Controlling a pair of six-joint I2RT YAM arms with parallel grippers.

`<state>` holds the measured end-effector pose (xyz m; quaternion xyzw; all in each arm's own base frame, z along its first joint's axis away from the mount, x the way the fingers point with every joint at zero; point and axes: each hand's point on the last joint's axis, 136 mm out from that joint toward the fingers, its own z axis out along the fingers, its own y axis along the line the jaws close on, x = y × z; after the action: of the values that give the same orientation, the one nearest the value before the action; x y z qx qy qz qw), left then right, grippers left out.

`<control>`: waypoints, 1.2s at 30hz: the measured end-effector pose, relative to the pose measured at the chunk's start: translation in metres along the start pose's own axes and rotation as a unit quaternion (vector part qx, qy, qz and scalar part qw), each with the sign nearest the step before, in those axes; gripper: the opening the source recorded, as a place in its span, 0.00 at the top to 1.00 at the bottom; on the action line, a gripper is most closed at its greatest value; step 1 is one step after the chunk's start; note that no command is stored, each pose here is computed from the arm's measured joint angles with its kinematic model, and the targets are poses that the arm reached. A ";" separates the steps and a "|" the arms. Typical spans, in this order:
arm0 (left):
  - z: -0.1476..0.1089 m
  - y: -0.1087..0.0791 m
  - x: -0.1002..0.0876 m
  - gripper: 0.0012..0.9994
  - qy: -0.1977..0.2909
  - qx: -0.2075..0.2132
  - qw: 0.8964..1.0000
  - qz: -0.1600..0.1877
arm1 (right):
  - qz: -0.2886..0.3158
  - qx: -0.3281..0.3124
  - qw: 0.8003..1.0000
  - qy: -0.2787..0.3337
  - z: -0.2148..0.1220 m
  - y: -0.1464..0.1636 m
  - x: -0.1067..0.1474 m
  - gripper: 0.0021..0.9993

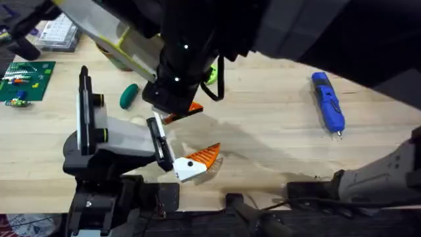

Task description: Pick up the gripper from the table and insert it into the empty holder that is missing its gripper. Then pick up a screw, insert it into the mounting hole, and use the screwdriver to tighten it. Finally, clean up the table by picking up the vegetable and placing it into the bucket.

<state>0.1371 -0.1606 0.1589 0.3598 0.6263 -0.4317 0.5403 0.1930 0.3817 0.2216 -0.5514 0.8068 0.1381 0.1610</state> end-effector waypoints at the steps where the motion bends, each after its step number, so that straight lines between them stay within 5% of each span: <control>1: 0.000 0.000 0.000 0.01 0.000 0.000 1.000 0.000 | 0.000 0.000 1.000 0.000 0.000 0.000 0.000 0.99; 36: 0.000 0.000 0.000 0.01 0.000 0.000 1.000 0.000 | 0.017 0.000 1.000 0.000 -0.015 0.002 0.001 0.99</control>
<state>0.1371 -0.1606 0.1589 0.3600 0.6262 -0.4316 0.5404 0.1896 0.3755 0.2351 -0.5375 0.8161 0.1410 0.1587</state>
